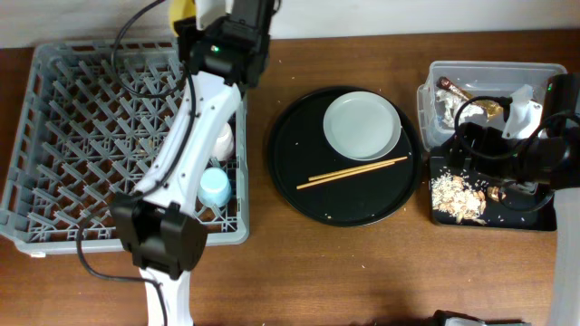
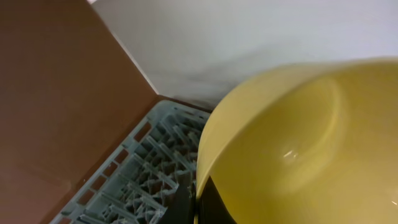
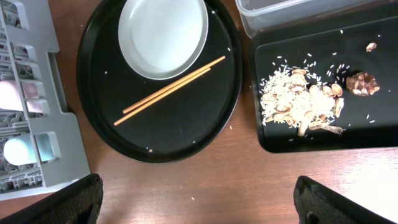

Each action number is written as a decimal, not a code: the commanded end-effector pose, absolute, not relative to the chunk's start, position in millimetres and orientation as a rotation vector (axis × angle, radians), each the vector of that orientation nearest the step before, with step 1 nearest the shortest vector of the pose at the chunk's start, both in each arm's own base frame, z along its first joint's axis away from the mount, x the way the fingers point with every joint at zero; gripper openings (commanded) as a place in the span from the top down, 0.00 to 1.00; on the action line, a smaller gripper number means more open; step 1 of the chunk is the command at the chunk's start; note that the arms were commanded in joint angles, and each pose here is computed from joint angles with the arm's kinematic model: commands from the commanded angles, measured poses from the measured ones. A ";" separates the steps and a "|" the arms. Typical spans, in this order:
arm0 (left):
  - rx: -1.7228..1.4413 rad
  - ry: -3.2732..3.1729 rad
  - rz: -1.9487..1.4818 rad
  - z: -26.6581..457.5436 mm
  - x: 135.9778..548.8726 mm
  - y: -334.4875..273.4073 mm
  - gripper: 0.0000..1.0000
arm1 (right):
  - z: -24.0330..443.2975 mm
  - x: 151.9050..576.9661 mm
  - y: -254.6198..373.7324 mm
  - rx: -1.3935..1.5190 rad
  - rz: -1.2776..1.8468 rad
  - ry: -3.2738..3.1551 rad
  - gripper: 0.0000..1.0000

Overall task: Sort waste into correct bins and load items into the dishwasher rack
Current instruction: 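Place the yellow bowl upright at the back of the rack, then reach the left gripper to the white plate rim, then lift the white plate with the left gripper and stand it in the rack, then move the left gripper back to the chopsticks on the black tray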

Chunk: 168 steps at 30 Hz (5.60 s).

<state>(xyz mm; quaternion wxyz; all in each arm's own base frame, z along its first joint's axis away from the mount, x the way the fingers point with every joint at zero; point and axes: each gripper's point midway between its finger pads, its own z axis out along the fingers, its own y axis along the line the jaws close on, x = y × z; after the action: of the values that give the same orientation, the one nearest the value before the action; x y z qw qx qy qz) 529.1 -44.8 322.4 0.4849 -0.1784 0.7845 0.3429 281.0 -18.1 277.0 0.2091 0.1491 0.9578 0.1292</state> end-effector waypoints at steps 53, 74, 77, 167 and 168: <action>0.220 2.380 0.583 197.0 529.4 -151.1 0.02 | 275.0 280.6 -21.1 0.420 0.342 2.669 0.01; 0.168 2.866 -0.194 36.7 455.7 -311.0 0.31 | 274.8 280.7 -21.3 0.421 0.342 2.670 0.02; 0.195 2.882 -0.184 21.3 450.1 -319.4 0.38 | 274.7 280.8 -21.4 0.421 0.342 2.670 0.02; 1.171 2.549 -0.272 216.8 438.6 -214.4 0.14 | 274.6 280.9 -21.4 0.421 0.342 2.670 0.01; 1.222 2.572 -0.284 200.8 432.2 -227.8 0.14 | 274.6 280.9 -21.3 0.421 0.343 2.670 0.02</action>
<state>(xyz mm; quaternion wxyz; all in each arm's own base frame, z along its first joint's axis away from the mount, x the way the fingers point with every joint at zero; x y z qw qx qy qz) 454.0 -170.9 267.3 0.2305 0.3468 0.9086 -0.0330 281.5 -18.7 276.3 0.2086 0.1494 0.9581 0.1277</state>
